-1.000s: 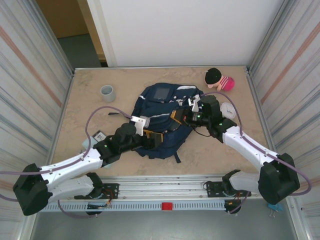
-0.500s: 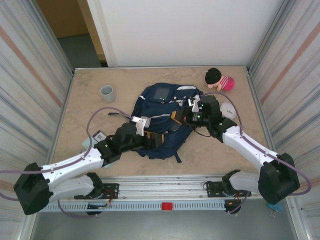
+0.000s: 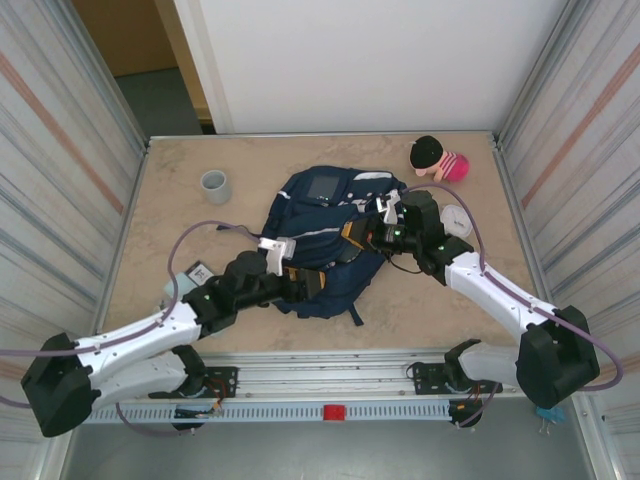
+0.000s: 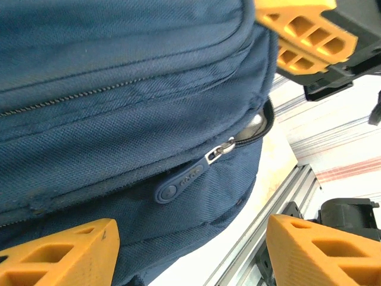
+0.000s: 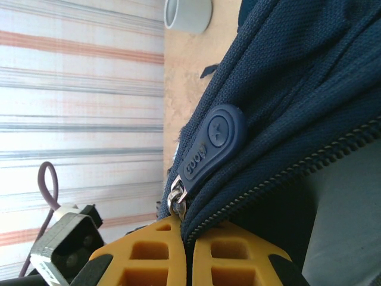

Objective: Pack books, pencil case, and school supplies into a backpack

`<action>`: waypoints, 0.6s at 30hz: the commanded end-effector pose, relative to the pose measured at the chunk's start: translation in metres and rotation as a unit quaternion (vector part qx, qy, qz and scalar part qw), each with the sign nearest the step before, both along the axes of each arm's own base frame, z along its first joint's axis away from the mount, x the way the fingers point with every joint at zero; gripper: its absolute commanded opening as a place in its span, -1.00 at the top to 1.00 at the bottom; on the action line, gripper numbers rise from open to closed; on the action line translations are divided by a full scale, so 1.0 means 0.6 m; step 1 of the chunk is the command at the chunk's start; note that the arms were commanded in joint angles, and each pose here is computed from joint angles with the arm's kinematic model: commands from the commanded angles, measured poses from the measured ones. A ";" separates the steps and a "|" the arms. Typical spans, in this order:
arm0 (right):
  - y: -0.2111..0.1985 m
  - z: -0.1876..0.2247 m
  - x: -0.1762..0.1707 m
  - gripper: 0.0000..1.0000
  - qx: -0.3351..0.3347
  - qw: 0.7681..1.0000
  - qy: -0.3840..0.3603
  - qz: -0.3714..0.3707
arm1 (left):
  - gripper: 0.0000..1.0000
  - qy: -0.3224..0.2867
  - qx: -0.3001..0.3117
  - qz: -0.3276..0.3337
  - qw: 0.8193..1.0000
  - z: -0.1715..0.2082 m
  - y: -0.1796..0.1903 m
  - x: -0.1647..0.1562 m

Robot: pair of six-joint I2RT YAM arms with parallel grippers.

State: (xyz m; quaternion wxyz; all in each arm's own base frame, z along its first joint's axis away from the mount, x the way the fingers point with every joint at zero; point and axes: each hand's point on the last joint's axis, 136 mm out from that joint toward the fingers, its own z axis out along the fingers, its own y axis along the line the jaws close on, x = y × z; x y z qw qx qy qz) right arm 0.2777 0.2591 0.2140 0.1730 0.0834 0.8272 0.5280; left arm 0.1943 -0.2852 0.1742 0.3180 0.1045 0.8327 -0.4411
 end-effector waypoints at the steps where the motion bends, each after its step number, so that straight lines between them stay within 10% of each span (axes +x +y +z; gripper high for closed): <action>1: 0.024 0.080 -0.002 1.00 0.047 0.996 -0.059 0.038 | -0.32 0.003 -0.023 -0.016 1.000 0.009 -0.023 -0.002; 18: 0.030 0.077 -0.007 1.00 0.053 0.996 -0.057 0.047 | -0.05 -0.038 -0.036 -0.026 0.998 0.044 -0.060 0.023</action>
